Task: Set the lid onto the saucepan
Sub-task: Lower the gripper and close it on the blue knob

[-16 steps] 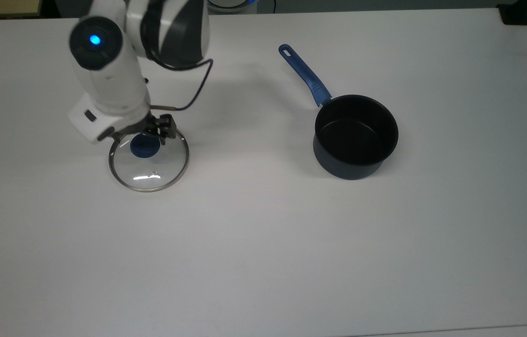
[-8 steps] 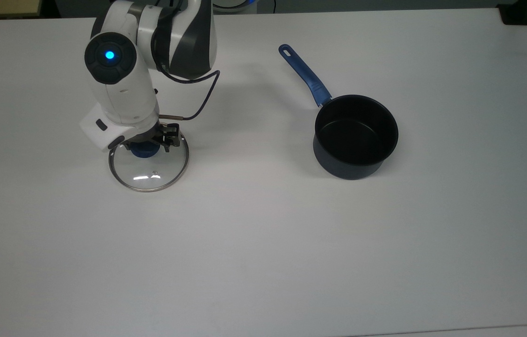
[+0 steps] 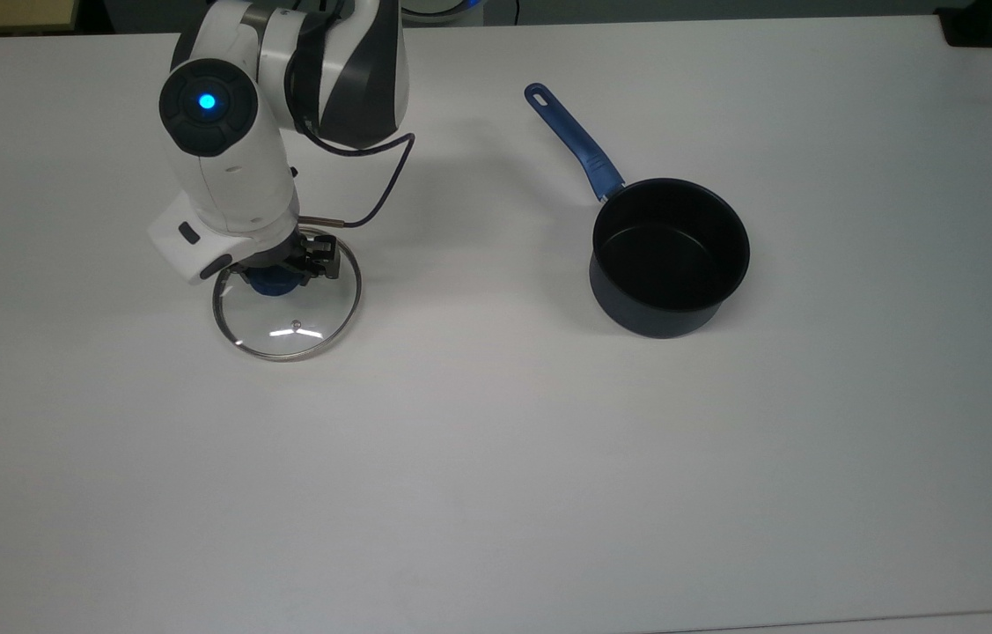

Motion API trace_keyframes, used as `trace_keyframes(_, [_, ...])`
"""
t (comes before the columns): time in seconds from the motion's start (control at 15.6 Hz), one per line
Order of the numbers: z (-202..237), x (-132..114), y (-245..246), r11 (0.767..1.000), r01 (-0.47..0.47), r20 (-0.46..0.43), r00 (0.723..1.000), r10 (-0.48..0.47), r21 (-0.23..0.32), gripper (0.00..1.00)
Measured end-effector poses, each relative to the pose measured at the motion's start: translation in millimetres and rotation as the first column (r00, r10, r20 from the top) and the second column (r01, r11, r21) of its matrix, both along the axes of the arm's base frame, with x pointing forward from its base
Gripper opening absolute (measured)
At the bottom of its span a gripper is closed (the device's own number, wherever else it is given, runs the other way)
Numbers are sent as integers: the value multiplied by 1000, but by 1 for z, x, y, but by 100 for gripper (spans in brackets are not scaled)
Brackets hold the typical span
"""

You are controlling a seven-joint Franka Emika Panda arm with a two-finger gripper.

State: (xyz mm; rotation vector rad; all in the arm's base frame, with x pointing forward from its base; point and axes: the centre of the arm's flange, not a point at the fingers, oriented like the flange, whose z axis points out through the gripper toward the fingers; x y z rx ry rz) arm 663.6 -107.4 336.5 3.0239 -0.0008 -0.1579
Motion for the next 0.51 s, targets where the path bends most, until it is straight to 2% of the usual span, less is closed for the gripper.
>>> trace_keyframes(0.26, [7,0,-2,1000,5,10,1000,-5,-1,60])
trace_keyframes(0.51, [34,-4,-3,1000,14,-6,1000,-14,1,60])
